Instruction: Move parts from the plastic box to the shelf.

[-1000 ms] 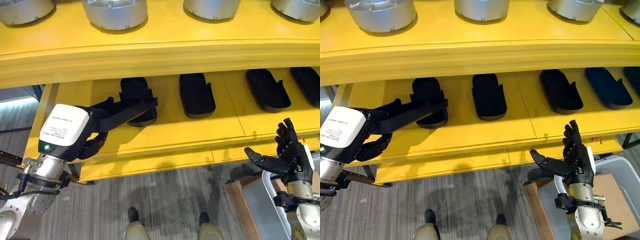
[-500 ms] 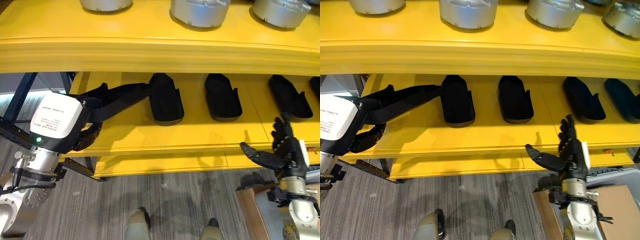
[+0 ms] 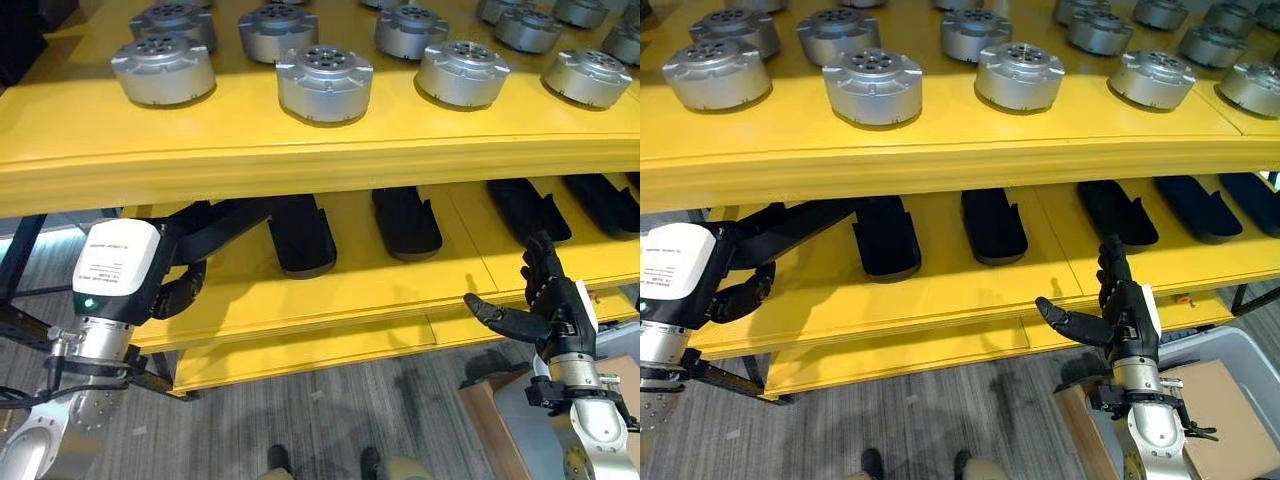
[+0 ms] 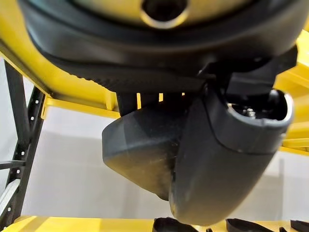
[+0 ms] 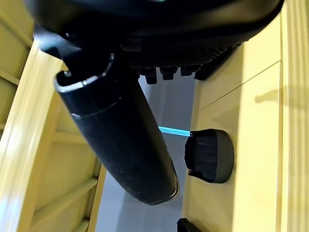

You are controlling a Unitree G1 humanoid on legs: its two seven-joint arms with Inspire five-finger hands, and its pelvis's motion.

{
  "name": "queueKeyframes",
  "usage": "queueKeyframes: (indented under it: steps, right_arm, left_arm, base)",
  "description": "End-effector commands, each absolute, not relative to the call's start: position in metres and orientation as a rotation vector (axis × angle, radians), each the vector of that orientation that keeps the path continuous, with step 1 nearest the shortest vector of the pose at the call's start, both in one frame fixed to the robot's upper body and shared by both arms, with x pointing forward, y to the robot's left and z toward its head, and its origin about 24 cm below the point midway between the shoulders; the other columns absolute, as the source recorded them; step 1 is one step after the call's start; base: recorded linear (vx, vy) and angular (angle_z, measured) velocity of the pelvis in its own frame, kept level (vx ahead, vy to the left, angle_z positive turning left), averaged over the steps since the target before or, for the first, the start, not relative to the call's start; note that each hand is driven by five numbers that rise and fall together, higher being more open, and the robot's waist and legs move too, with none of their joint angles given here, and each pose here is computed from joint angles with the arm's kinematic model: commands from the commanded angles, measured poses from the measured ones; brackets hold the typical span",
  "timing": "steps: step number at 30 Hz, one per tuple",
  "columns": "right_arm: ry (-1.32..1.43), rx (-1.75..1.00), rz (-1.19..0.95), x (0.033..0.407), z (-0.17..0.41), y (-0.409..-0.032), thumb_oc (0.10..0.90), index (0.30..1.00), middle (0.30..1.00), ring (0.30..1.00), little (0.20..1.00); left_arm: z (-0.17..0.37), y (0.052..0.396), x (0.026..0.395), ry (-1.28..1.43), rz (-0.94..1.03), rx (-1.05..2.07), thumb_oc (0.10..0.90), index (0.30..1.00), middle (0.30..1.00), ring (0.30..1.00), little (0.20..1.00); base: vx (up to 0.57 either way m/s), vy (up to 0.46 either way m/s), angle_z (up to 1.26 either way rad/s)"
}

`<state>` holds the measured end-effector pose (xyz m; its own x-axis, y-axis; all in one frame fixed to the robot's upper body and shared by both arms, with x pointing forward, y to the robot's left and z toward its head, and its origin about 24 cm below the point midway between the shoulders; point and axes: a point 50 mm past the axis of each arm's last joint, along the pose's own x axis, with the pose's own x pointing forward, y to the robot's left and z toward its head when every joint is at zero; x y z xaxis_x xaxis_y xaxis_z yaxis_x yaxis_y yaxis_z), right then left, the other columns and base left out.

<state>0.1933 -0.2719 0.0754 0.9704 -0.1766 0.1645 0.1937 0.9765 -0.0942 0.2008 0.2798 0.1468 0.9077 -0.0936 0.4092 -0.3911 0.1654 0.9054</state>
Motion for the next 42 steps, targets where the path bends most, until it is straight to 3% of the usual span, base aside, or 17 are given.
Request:
queueKeyframes:
  steps: [1, 15, 21, 27, 42]
  right_arm:
    - [-0.378, -0.178, -0.184, 0.201, 0.121, -0.279, 0.900, 1.000, 1.000, 1.000, 1.000]
    - [-0.436, -0.180, -0.188, 0.203, 0.135, -0.285, 0.900, 1.000, 1.000, 1.000, 1.000]
    - [-0.440, -0.155, -0.187, 0.202, 0.132, -0.283, 0.900, 1.000, 1.000, 1.000, 1.000]
    - [-0.421, -0.158, -0.200, 0.198, 0.128, -0.281, 0.900, 1.000, 1.000, 1.000, 1.000]
    - [-0.409, -0.126, -0.238, 0.200, 0.125, -0.283, 0.900, 1.000, 1.000, 1.000, 1.000]
  left_arm:
    - [0.191, 0.280, 0.204, -0.622, 0.366, 1.428, 0.400, 0.300, 0.300, 0.300, 0.300]
    - [0.181, 0.288, 0.206, -0.563, 0.400, 1.422, 0.400, 0.300, 0.300, 0.300, 0.300]
    - [0.177, 0.293, 0.205, -0.538, 0.431, 1.438, 0.400, 0.300, 0.300, 0.300, 0.300]
    - [0.176, 0.276, 0.214, -0.600, 0.367, 1.392, 0.400, 0.300, 0.300, 0.300, 0.300]
    - [0.184, 0.284, 0.220, -0.612, 0.482, 1.411, 0.400, 0.300, 0.300, 0.300, 0.300]
  base:
    - [0.00, -0.082, 0.18]
    - [-0.06, -0.042, 0.14]
    - [0.07, 0.191, -0.14]
    - [0.06, 0.221, 0.04]
    - [0.04, 0.135, -0.03]
